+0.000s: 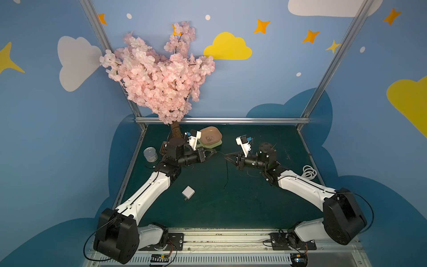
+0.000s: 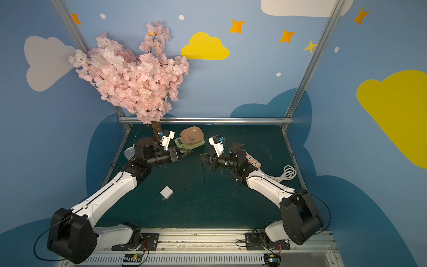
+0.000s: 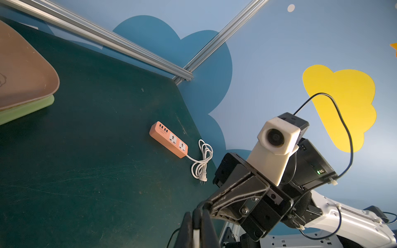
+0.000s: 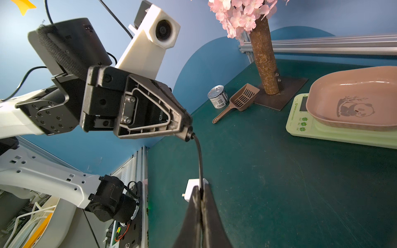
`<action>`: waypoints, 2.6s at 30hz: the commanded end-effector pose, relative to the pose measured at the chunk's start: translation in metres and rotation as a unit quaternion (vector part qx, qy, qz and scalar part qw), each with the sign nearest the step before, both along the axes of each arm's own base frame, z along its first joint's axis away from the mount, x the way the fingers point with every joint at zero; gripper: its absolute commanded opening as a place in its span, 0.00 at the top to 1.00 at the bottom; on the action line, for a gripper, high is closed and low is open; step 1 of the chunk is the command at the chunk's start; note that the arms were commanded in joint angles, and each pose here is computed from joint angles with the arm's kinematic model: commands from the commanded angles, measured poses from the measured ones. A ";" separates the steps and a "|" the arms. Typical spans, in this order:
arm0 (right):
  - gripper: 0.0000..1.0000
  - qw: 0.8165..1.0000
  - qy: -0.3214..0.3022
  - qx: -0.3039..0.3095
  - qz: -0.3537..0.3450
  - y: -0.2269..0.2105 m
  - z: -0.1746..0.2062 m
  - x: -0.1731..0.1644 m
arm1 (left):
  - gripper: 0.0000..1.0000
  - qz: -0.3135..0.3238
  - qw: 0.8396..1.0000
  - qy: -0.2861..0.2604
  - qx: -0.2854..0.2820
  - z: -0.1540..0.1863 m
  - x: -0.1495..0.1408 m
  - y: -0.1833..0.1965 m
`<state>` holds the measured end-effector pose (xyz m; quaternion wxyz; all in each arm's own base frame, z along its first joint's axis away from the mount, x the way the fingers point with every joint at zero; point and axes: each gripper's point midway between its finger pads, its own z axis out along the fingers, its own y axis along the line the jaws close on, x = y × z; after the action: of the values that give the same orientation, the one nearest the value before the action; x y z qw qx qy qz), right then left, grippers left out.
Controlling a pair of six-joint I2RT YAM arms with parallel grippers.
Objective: Charge the electronic scale
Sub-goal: Pick up the charging cable from the center of the board.
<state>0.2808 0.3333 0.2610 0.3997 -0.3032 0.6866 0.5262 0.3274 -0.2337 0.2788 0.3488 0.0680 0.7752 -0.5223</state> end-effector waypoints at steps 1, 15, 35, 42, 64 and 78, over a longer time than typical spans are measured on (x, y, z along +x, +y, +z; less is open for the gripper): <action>1.00 0.999 -0.031 0.017 0.023 -0.001 0.020 -0.013 | 0.93 -0.016 0.999 -0.030 -0.011 0.017 -0.005 -0.003; 0.63 0.993 -0.048 0.006 0.108 -0.022 0.041 -0.048 | 0.90 -0.146 0.979 -0.137 -0.023 0.029 -0.038 -0.030; 0.59 0.994 -0.058 0.008 0.092 -0.038 0.061 -0.060 | 0.89 -0.239 0.947 -0.208 -0.054 0.039 -0.074 -0.055; 0.70 0.992 -0.053 0.022 0.115 -0.036 0.065 -0.066 | 0.89 -0.250 0.943 -0.214 -0.057 0.041 -0.078 -0.062; 0.74 0.991 -0.040 0.029 0.122 -0.030 0.059 -0.060 | 0.89 -0.251 0.940 -0.219 -0.070 0.046 -0.079 -0.068; 0.99 0.990 -0.039 0.040 0.132 -0.028 0.057 -0.059 | 0.89 -0.249 0.940 -0.218 -0.076 0.047 -0.077 -0.070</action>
<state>0.2221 0.3021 0.3205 0.3687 -0.3913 0.6100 0.5821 0.2529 -0.3006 0.3216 0.3685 0.3373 0.6066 -0.6184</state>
